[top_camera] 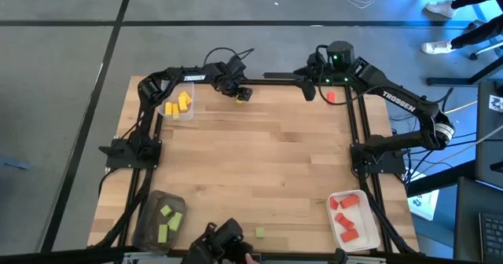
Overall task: Sort & place blocks by color
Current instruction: Put the yellow block into the transparent bin
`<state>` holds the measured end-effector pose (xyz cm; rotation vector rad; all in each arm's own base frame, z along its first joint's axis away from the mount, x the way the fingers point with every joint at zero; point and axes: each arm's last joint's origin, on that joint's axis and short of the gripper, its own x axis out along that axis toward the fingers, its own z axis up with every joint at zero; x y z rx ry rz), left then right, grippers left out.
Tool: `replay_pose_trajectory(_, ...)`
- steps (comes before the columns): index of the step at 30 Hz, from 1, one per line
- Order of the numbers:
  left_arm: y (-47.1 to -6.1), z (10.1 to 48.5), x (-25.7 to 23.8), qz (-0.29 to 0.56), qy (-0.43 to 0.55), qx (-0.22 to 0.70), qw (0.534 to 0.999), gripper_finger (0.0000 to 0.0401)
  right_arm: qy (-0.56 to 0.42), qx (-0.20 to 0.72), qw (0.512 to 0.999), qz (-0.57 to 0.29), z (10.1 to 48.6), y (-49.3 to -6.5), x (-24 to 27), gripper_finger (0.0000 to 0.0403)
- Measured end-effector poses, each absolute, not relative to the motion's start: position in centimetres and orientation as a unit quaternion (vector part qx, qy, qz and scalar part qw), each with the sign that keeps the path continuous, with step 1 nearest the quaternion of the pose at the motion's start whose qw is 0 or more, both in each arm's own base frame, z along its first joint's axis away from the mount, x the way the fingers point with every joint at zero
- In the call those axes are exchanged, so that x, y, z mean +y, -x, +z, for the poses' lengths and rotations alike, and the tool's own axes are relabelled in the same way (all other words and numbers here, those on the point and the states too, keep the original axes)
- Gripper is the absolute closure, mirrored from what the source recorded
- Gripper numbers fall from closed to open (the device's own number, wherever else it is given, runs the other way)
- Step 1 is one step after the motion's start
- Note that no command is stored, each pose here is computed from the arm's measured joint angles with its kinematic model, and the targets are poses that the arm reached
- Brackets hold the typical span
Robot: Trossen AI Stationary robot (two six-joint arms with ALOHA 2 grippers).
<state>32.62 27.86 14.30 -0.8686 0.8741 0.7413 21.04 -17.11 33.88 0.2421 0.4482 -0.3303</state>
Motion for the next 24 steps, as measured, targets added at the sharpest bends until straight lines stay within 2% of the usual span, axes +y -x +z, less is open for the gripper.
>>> replay_pose_trajectory(8,-32.6,14.3,27.9,0.329,0.398,0.400,0.757,0.0181,-0.119,0.221,0.954,-0.162,33.9,-21.0,-17.1,0.0166)
replay_pose_trajectory(11,-32.5,14.5,28.0,0.340,0.427,0.398,0.738,0.0181,-0.119,0.221,0.954,-0.163,33.9,-21.0,-17.1,0.0166)
replay_pose_trajectory(14,-32.9,15.8,28.5,0.345,0.428,0.402,0.732,0.0184,-0.119,0.220,0.954,-0.163,33.9,-21.0,-17.1,0.0166)
replay_pose_trajectory(17,-33.6,17.8,28.8,0.368,0.390,0.397,0.745,0.0186,-0.118,0.221,0.954,-0.162,33.9,-21.0,-17.1,0.0166)
replay_pose_trajectory(21,-34.0,18.7,29.2,0.386,0.374,0.417,0.733,0.0186,-0.119,0.221,0.954,-0.162,33.9,-21.0,-17.1,0.0166)
replay_pose_trajectory(24,-34.2,18.1,29.4,0.385,0.385,0.450,0.708,0.0186,-0.119,0.221,0.954,-0.163,33.9,-21.0,-17.1,0.0166)
